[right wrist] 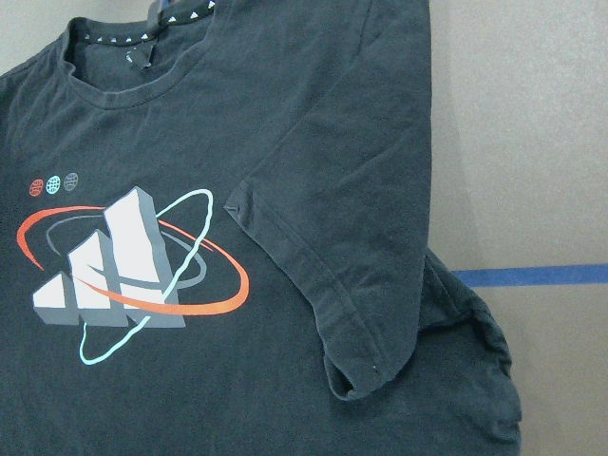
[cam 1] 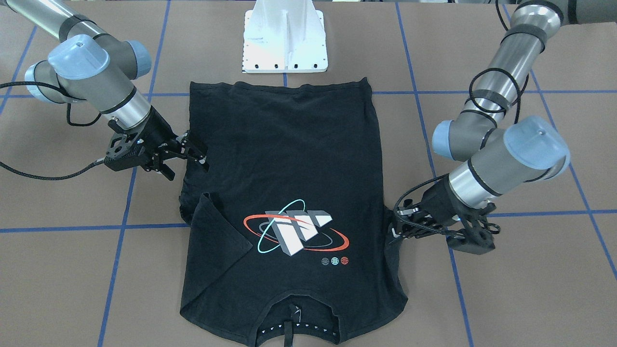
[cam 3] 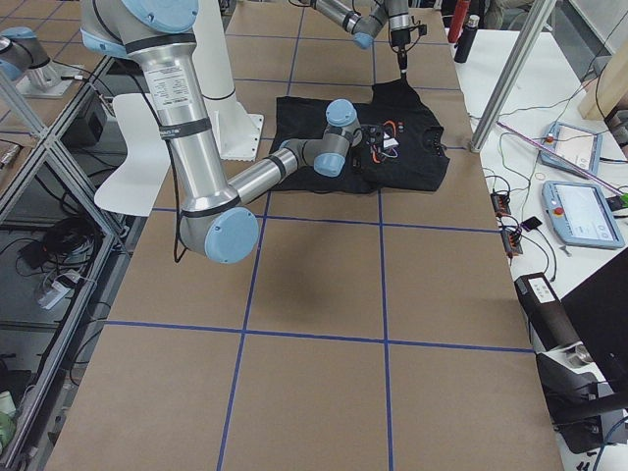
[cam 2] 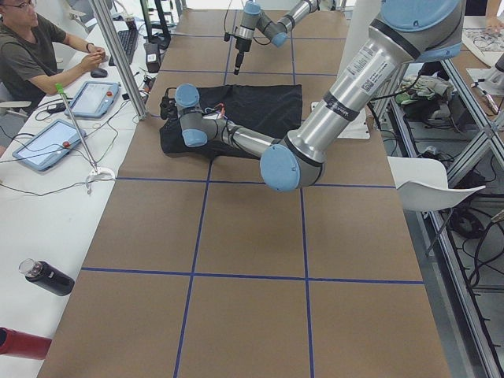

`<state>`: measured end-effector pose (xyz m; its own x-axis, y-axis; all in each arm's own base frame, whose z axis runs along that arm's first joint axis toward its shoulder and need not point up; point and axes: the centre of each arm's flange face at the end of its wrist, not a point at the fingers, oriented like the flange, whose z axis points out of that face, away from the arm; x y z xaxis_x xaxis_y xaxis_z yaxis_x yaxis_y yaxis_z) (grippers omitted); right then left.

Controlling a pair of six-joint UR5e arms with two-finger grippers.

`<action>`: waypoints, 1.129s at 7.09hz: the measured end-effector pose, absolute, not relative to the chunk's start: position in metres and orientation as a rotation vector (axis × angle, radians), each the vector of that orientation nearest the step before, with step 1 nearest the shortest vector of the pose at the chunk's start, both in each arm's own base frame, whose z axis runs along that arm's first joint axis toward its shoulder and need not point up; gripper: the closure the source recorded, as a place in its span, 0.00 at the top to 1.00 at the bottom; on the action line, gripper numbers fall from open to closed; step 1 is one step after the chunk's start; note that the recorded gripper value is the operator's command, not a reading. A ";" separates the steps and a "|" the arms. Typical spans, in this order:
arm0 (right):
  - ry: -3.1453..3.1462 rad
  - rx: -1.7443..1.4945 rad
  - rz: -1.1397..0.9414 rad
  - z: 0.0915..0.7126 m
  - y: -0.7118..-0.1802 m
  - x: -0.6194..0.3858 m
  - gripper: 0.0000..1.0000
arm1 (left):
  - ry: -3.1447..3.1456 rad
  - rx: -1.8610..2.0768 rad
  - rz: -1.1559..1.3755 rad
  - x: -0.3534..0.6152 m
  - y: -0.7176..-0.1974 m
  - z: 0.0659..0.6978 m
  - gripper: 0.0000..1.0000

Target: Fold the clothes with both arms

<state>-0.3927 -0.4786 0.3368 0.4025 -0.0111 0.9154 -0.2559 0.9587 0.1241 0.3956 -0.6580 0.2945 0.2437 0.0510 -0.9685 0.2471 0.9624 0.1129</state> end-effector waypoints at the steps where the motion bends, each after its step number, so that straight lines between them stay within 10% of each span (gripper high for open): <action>1: -1.148 0.262 0.155 0.338 -0.479 -0.393 1.00 | 1.324 0.276 -0.168 0.426 -0.650 0.277 0.00; 2: -1.145 0.264 0.154 0.339 -0.479 -0.394 1.00 | 1.318 0.283 -0.192 0.450 -0.641 0.271 0.00; 3: -1.144 0.265 0.154 0.339 -0.479 -0.394 1.00 | 1.310 0.287 -0.211 0.464 -0.635 0.269 0.71; 4: -1.143 0.266 0.155 0.339 -0.479 -0.394 1.00 | 1.305 0.288 -0.219 0.471 -0.632 0.269 0.92; 8: -1.158 0.213 0.277 0.331 -0.476 -0.398 1.00 | 1.342 0.290 -0.219 0.452 -0.605 0.245 0.98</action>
